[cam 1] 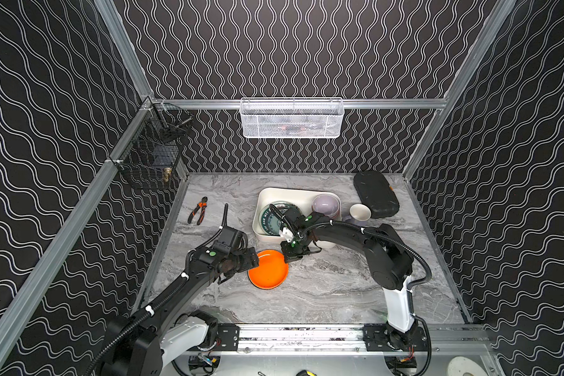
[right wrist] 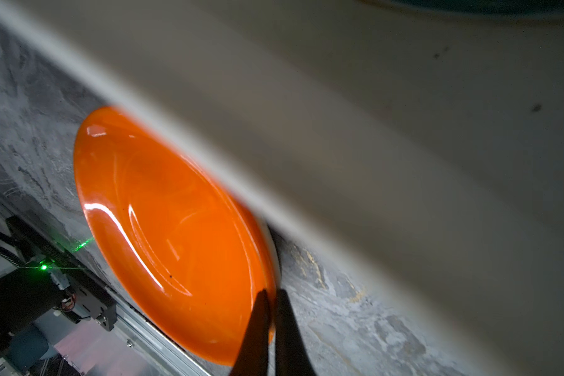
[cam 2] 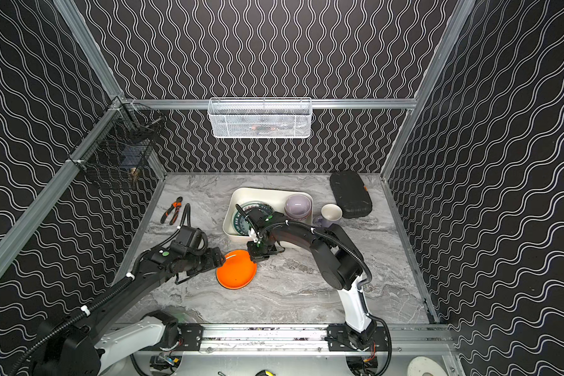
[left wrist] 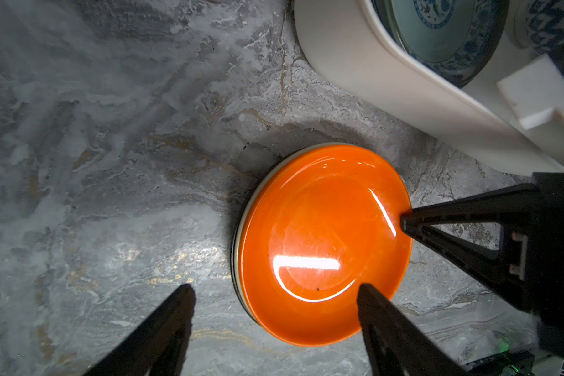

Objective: Place the mixed dishes into the plastic bin
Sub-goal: 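Move the right gripper to the orange plate and grip its edge, then tilt the orange plate up and carry it into the bin with the right gripper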

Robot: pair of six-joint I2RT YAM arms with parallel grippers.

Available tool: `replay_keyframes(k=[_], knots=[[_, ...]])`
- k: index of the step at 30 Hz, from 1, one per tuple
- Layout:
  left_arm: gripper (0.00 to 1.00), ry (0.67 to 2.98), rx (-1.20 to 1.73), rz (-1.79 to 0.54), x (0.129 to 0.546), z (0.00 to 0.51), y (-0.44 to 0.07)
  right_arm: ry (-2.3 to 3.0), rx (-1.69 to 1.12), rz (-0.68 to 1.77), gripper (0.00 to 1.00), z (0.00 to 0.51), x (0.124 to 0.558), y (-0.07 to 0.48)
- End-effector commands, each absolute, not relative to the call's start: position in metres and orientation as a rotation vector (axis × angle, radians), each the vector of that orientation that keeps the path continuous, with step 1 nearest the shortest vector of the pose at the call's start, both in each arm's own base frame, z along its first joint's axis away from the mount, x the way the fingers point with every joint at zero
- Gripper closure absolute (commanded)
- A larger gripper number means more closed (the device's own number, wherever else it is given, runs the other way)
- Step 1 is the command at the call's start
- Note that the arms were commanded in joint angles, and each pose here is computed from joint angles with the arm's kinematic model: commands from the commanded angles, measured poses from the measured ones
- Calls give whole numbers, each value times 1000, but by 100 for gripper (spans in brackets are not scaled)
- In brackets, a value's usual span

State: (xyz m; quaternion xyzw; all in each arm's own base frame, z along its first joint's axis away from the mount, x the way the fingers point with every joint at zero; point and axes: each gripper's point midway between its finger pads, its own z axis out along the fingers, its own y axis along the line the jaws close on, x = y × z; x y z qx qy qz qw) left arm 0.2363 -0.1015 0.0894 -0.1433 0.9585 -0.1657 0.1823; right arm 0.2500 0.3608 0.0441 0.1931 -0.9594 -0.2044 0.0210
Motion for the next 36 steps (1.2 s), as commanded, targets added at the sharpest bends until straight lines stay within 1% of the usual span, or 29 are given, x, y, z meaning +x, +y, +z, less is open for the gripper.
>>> replay_keyframes(k=[1,12,25,29,33,34,35,36], knots=[[17,2701,-393,-459,238,91,-101,-2982,569,-606,100,42,250,357],[18,2690,-375,-445,244,94,-101,-3016,552,-648,100,73,256,349],[17,2671,-366,-425,254,104,-101,-3000,519,-806,100,103,265,345],[17,2645,-356,-388,261,117,-97,-2998,520,-855,100,115,269,345],[15,2597,-331,-330,271,141,-90,-3009,497,-911,100,130,285,342],[14,2588,-323,-321,274,146,-90,-3018,492,-923,100,134,290,340],[11,2578,-315,-315,276,151,-89,-3029,489,-938,100,140,296,339],[2,2570,-303,-316,279,156,-90,-3042,493,-955,100,147,303,337]])
